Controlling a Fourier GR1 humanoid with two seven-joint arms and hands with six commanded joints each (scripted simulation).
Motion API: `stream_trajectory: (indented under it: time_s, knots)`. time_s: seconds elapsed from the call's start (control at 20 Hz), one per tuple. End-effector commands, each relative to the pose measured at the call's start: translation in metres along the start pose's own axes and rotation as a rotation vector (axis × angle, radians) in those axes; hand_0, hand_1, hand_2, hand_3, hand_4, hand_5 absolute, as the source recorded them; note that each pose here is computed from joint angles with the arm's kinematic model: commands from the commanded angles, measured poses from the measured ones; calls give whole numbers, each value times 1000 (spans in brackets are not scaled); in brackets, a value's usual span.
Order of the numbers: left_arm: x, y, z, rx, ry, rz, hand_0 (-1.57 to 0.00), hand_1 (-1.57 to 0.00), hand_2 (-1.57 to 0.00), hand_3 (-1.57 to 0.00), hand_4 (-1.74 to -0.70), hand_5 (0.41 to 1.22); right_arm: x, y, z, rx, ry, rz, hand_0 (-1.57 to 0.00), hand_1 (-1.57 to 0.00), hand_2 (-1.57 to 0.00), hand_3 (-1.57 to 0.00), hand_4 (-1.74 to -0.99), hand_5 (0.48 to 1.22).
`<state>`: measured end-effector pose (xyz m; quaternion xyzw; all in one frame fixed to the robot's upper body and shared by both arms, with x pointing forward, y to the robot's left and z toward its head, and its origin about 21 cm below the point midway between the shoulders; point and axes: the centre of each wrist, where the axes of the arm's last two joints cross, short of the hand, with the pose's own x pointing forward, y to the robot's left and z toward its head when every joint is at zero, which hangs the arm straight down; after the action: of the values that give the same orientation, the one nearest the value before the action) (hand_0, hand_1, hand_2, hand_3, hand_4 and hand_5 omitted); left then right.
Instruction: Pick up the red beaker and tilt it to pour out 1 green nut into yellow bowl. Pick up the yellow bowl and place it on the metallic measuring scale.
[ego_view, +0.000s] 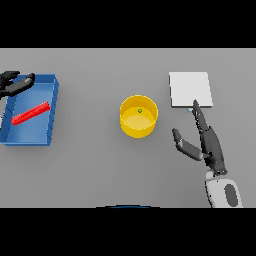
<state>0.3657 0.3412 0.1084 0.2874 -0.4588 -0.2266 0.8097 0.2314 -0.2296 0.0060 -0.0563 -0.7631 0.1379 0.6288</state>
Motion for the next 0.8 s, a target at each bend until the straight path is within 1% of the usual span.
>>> stream_trajectory:
  time_s: [0.0, 0.05, 0.15, 0.2, 0.25, 0.35, 0.4, 0.45, 0.5, 0.6, 0.65, 0.7, 0.75]
  knots:
    - [-3, -4, -2, 9, 5, -16, -196, -179, -170, -176, -813, 627, 1, 0, 0, -1, -3, 10, 1, 1, 1, 1, -1157, 665]
    - [-3, -4, -3, 25, 7, -29, -157, -143, -136, -141, -801, 627, 1, 1, -1, -1, -6, 16, 1, 1, 1, 1, -1158, 665]
    - [0, -1, -2, 52, -31, -28, -100, -91, -87, -90, -783, 631, 5, 2, -1, -1, -2, 19, 1, 1, 1, 1, -1154, 657]
    - [1, -3, -3, 54, -55, -20, -80, -73, -69, -72, -776, 631, 7, 8, -2, 10, 11, 26, 1, 1, 1, 1, -1144, 644]
    - [2, -1, -2, 60, -71, -2, -64, -58, -55, -57, -778, 633, 9, 4, -4, -1, 43, 84, 1, 1, 1, 1, -1131, 631]
    - [-2, -7, -1, 55, -120, 37, -40, -37, -35, -36, -784, 644, 15, 4, -11, 69, -4, 133, 1, 1, 1, 1, -1087, 649]
    - [-3, -8, 0, 50, -128, 54, -32, -29, -28, -29, -786, 652, 15, 2, -16, 117, -12, 160, 1, 1, 1, 1, -1080, 662]
    - [1, -9, 2, 46, -143, 62, -25, -23, -22, -23, -793, 657, 20, -4, -22, 168, -30, 218, 1, 1, 1, 1, -1088, 665]
    - [2, -12, 3, 43, -155, 71, -20, -18, -17, -18, -798, 661, 25, -4, -29, 215, -28, 301, 1, 1, 1, 1, -1103, 662]
    - [7, -12, 3, 39, -138, 79, -13, -11, -11, -11, -800, 673, 30, -4, -42, 299, -23, 459, 1, 1, 1, 1, -1128, 637]
    - [5, -16, 3, 32, -138, 77, -10, -9, -8, -9, -802, 678, 35, -4, -48, 347, -66, 540, 1, 1, 1, 1, -1132, 631]
    - [3, -19, 4, 24, -142, 83, -8, -7, -7, -7, -806, 683, 36, -4, -53, 391, -88, 602, 1, 1, 1, 1, -1137, 626]
    - [1, -17, 4, 34, -133, 81, -6, -5, -5, -5, -806, 687, 42, -3, -64, 432, -105, 680, 1, 1, 1, 1, -1142, 627]
